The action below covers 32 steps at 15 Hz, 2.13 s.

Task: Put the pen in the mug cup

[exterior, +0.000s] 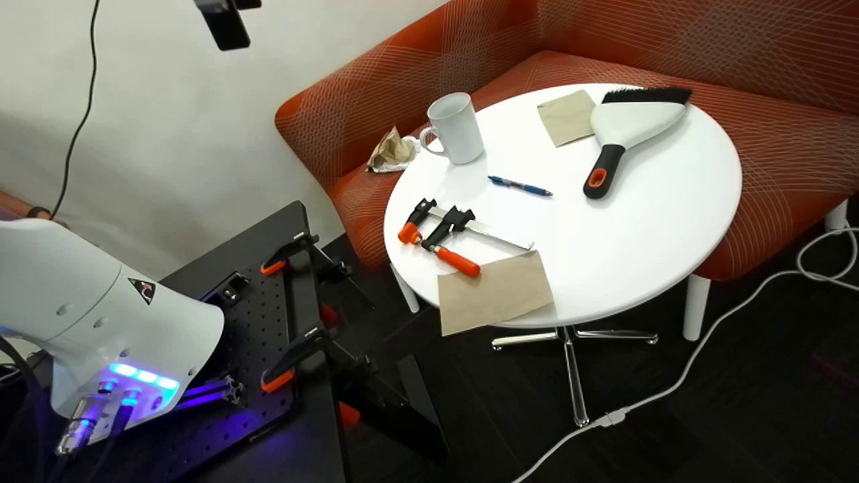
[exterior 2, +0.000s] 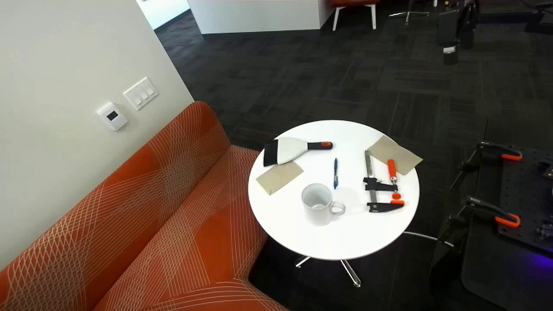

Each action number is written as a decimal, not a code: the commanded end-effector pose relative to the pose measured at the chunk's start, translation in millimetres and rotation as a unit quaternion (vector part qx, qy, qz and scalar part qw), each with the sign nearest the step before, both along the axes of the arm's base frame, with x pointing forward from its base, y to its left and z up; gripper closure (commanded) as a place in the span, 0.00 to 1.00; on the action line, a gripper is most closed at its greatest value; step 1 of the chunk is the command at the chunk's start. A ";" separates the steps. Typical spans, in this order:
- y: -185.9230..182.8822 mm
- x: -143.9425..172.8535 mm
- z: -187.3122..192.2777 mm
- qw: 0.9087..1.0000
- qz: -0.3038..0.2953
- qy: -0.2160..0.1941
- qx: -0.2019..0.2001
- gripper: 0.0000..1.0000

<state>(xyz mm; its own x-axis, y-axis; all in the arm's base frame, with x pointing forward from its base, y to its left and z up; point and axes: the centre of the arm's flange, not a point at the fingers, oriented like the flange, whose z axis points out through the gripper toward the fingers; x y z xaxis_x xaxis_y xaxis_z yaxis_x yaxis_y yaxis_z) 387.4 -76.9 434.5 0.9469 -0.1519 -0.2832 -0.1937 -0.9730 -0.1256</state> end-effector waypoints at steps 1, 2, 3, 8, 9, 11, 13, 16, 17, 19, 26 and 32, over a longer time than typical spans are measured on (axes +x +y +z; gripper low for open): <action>7.9 23.0 -4.0 1.000 -0.010 -0.008 -0.006 0.00; 11.4 33.0 -6.8 1.000 -0.018 -0.014 -0.009 0.00; 15.5 44.2 -11.3 0.999 -0.030 -0.020 -0.008 0.00; 38.9 113.5 -61.3 0.989 -0.126 -0.076 -0.026 0.00; 43.1 125.0 -72.3 0.986 -0.145 -0.081 -0.027 0.00; 51.8 147.7 -98.3 0.978 -0.186 -0.092 -0.036 0.00; 58.5 165.9 -121.9 0.968 -0.225 -0.096 -0.047 0.00; 69.9 185.3 -155.1 0.953 -0.281 -0.091 -0.063 0.00; 73.8 189.9 -165.0 0.949 -0.294 -0.089 -0.068 0.00; 81.7 194.9 -181.1 0.945 -0.309 -0.081 -0.069 0.00; 78.4 181.6 -188.4 0.952 -0.288 -0.070 -0.070 0.00; 73.4 206.1 -213.9 0.944 -0.317 -0.064 -0.069 0.00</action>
<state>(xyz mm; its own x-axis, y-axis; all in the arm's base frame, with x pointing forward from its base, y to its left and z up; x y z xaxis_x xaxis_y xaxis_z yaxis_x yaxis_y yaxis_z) 571.5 -1.3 237.6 0.7146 -0.6915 -0.1058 -0.6987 -0.7131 -0.0584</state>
